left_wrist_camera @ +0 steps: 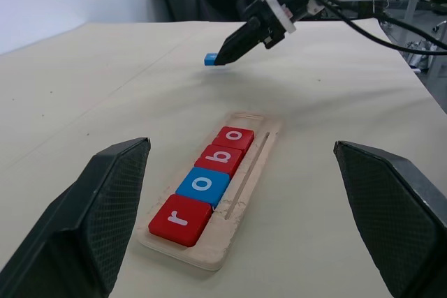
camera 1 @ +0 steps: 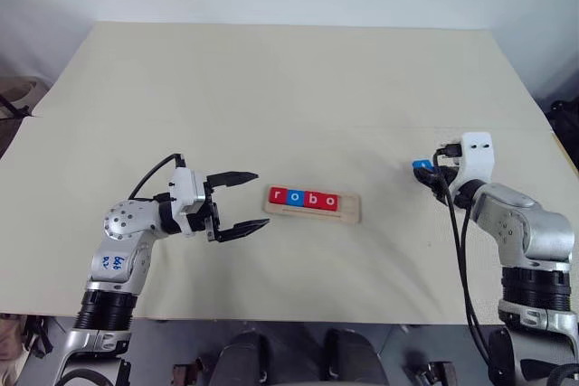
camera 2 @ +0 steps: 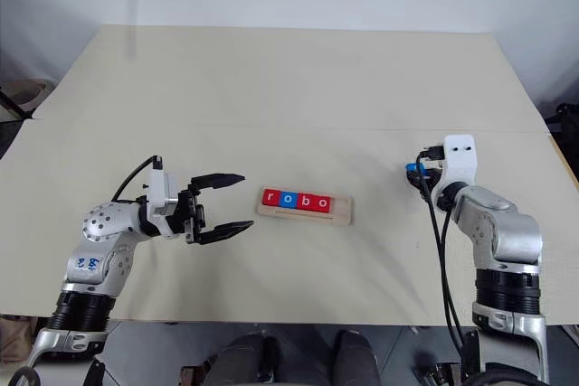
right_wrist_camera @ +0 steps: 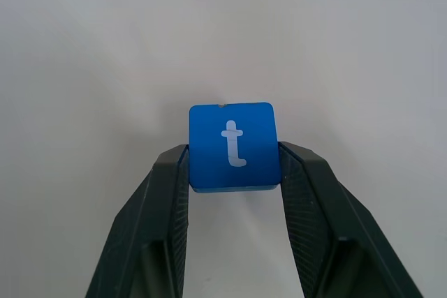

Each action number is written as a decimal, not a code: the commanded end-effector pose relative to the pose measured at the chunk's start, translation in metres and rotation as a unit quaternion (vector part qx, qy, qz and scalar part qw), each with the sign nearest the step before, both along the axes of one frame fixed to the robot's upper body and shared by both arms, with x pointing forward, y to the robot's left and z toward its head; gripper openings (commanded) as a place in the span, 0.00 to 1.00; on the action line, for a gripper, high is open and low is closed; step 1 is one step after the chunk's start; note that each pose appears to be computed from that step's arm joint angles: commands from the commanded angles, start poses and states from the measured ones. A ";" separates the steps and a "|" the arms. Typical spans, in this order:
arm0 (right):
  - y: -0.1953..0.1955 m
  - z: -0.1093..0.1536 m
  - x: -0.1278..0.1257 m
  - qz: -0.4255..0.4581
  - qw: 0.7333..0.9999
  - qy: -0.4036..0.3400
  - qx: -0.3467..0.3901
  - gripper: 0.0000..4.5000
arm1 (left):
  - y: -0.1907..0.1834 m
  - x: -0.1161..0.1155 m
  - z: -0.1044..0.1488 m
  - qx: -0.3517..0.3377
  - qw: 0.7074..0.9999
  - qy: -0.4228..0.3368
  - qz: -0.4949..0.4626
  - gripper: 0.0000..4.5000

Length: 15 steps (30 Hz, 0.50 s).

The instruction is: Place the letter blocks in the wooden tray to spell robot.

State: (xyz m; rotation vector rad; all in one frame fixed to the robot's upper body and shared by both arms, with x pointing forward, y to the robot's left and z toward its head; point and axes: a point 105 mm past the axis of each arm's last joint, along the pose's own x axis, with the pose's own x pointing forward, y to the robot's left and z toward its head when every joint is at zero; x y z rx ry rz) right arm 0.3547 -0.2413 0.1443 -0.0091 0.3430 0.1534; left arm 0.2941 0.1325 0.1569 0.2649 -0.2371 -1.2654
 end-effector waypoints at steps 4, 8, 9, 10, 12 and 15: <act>0.024 -0.002 -0.041 0.022 1.000 0.009 -0.018 0.33 | -0.002 -0.002 0.005 -0.002 1.000 -0.009 -0.011 1.00; 0.031 -0.011 -0.058 0.009 1.000 0.022 0.003 0.33 | -0.003 0.000 0.004 -0.002 1.000 -0.005 -0.016 1.00; 0.033 -0.013 -0.060 0.008 1.000 0.025 0.007 0.33 | -0.003 0.000 0.004 -0.001 1.000 -0.005 -0.018 1.00; 0.036 -0.014 -0.062 0.008 0.999 0.028 0.015 0.33 | -0.003 0.001 0.004 -0.002 1.000 -0.005 -0.019 1.00; 0.045 -0.016 -0.065 0.024 0.999 0.035 0.032 0.49 | -0.004 0.002 0.005 -0.001 1.000 -0.006 -0.022 1.00; 0.050 -0.013 -0.064 0.056 0.997 0.039 0.036 0.71 | -0.006 0.003 0.006 -0.002 1.000 -0.008 -0.023 1.00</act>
